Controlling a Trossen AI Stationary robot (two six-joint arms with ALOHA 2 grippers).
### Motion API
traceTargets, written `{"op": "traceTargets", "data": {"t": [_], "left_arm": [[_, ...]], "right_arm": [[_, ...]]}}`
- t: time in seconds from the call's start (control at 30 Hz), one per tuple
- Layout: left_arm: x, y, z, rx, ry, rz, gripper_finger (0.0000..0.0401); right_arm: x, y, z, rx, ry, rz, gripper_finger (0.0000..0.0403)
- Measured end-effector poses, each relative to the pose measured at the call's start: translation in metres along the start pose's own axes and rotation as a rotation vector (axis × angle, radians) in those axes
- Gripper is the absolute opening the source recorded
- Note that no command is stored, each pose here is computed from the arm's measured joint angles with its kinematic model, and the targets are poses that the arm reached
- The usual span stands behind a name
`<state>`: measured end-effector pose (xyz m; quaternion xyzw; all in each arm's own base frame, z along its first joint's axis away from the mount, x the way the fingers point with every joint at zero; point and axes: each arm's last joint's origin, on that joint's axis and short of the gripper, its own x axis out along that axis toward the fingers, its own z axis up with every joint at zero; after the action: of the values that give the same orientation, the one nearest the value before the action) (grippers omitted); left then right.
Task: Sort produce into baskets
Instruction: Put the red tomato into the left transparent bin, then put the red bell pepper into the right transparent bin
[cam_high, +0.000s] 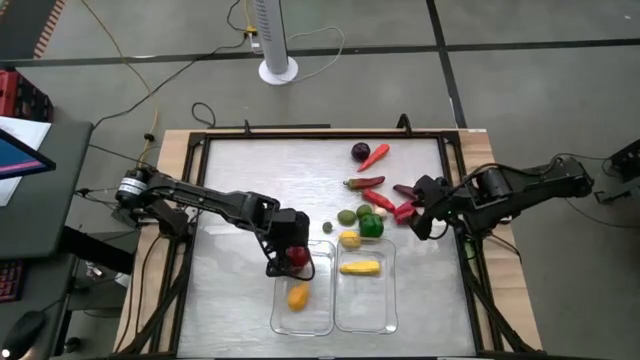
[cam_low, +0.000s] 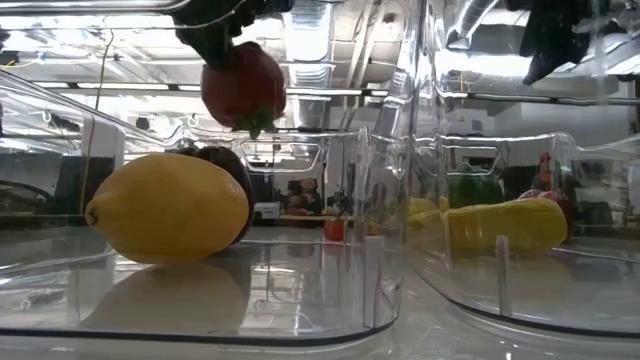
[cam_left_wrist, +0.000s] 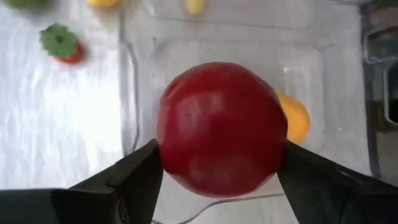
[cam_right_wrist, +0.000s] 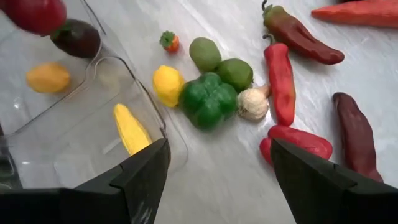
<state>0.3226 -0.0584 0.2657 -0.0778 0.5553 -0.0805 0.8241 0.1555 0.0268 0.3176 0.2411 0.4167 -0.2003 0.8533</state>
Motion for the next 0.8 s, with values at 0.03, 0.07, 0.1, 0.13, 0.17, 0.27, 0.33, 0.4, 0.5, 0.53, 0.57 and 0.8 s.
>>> {"op": "traceTargets", "data": {"t": [0.03,0.07,0.1,0.13,0.17,0.27,0.33,0.4,0.5,0.53,0.57,0.8], "left_arm": [[0.000,0.000,0.000,-0.015,0.003,0.004,0.0281],[0.001,0.000,-0.001,-0.025,0.005,0.001,0.0287],[0.001,-0.001,0.000,-0.026,0.002,-0.008,0.0294],[0.001,-0.001,0.000,-0.026,-0.002,-0.022,0.0302],[0.001,-0.002,0.001,-0.023,-0.009,-0.029,0.0311],[0.001,-0.001,0.001,-0.026,-0.007,-0.034,0.0341],[0.000,0.004,0.002,-0.058,-0.008,-0.049,0.0357],[-0.004,0.008,0.005,-0.101,-0.008,-0.077,0.0364],[-0.017,0.016,0.017,-0.126,-0.068,-0.092,0.0362],[-0.022,0.019,0.021,-0.123,-0.093,-0.089,0.0360],[-0.027,0.023,0.025,-0.117,-0.116,-0.081,0.0357],[-0.021,0.092,0.048,-0.227,-0.246,-0.047,0.0327]], "right_arm": [[0.000,-0.001,0.000,-0.005,0.009,0.007,0.0309],[0.000,-0.002,0.001,-0.008,0.011,0.009,0.0309],[0.000,-0.002,0.001,-0.012,0.011,0.008,0.0309],[0.000,-0.003,0.001,-0.017,0.012,0.006,0.0309],[0.000,-0.003,0.002,-0.026,0.011,0.005,0.0309],[-0.001,-0.004,0.001,-0.040,0.015,0.000,0.0309],[-0.001,-0.004,0.001,-0.041,0.018,-0.004,0.0309],[-0.001,-0.004,0.000,-0.037,0.020,-0.001,0.0309],[-0.002,-0.001,-0.002,-0.031,0.018,0.001,0.0309],[-0.001,-0.001,-0.002,-0.035,0.012,-0.006,0.0309],[0.000,0.000,-0.003,-0.040,0.007,-0.014,0.0309],[0.016,-0.004,0.000,-0.069,-0.005,-0.080,0.0309]]}}
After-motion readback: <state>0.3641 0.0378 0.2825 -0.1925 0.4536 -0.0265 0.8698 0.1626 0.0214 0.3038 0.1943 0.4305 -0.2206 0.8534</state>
